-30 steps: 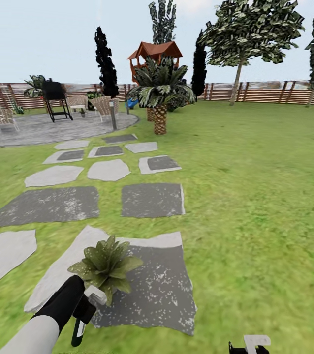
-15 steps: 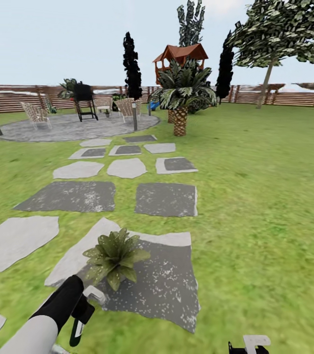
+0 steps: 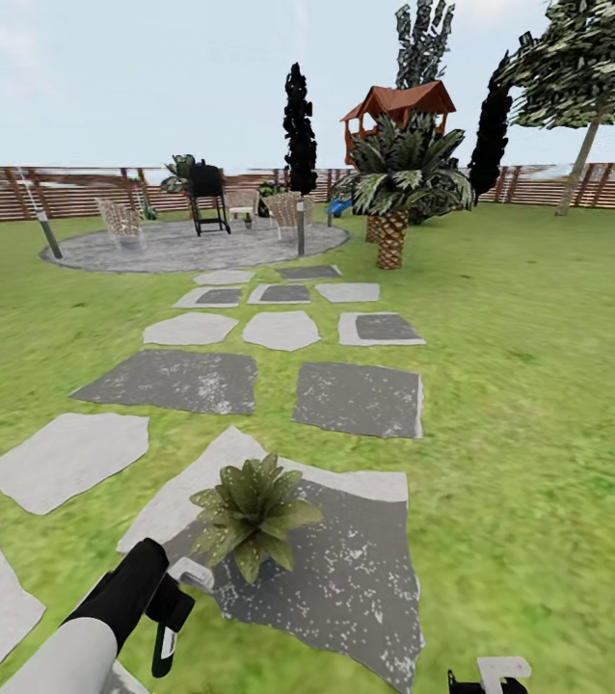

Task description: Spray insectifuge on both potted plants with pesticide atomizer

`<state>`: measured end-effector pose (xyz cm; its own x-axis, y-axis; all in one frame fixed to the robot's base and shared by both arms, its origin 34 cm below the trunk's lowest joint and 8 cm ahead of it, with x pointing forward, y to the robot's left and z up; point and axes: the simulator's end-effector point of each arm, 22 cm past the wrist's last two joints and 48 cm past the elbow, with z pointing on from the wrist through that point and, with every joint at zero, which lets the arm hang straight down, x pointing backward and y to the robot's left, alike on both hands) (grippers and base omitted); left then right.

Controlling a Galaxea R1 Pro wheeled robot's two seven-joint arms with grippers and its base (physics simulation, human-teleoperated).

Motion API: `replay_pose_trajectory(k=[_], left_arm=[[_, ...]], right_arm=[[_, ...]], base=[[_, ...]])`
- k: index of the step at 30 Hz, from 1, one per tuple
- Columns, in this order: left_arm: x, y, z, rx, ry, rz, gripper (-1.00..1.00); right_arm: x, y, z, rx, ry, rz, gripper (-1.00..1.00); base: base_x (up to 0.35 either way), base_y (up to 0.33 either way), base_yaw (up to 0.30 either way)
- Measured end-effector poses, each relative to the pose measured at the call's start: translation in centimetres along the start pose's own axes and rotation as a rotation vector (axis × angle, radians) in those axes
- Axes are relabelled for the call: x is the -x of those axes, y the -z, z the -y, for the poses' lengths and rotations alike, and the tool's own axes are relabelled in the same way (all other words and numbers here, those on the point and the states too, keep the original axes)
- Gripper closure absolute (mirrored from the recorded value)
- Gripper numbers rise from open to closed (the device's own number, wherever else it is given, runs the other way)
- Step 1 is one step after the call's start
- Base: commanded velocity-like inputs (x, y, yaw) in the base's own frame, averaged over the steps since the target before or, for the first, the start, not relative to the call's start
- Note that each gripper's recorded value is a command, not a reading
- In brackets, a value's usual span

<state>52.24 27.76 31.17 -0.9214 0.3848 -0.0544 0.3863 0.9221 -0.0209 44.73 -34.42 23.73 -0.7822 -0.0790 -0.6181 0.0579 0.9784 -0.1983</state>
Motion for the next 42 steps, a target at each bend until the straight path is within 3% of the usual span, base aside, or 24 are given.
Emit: replay_pose_trajectory(k=[13,28,29,31,32,33,36,38,42], left_arm=[[0.0,0.0,0.0,0.0,-0.001,-0.001,1.0],[0.2,0.3,-0.1,0.005,0.008,-0.01,1.0],[-0.4,0.8,-0.3,0.01,0.05,-0.064,1.0],[1.5,2.4,-1.2,0.014,0.073,-0.062,1.0],[4.0,4.4,-1.5,-0.019,0.06,-0.04,1.0],[7.0,7.1,-2.4,-0.023,0.009,-0.011,1.0],[9.0,9.8,-1.9,-0.069,-0.062,-0.024,1.0],[9.8,11.4,-2.1,-0.08,-0.095,-0.042,1.0],[8.4,12.2,-2.1,-0.1,-0.135,-0.127,1.0]], right_arm=[[0.0,0.0,0.1,0.0,0.001,0.001,-1.0],[0.0,0.0,-0.1,0.001,0.0,0.0,-1.0],[0.0,0.0,-0.1,0.002,0.0,0.0,-1.0],[0.0,0.0,-0.1,0.002,0.0,0.0,-1.0],[0.0,0.0,0.0,0.002,0.0,0.0,-1.0],[0.0,0.0,0.0,0.0,-0.001,0.0,-1.0],[0.0,0.0,0.2,-0.003,-0.001,0.0,-1.0],[0.0,0.0,0.3,-0.004,0.0,0.0,-1.0],[0.0,0.0,0.4,-0.005,0.0,0.0,-1.0]], base=[[0.077,-0.244,0.01],[0.043,-0.196,0.262],[0.002,-0.003,0.278],[0.001,-0.001,0.247],[0.0,0.0,0.123],[0.0,0.0,0.063],[0.0,0.0,0.024],[0.0,0.0,0.004],[0.0,0.0,0.0]])
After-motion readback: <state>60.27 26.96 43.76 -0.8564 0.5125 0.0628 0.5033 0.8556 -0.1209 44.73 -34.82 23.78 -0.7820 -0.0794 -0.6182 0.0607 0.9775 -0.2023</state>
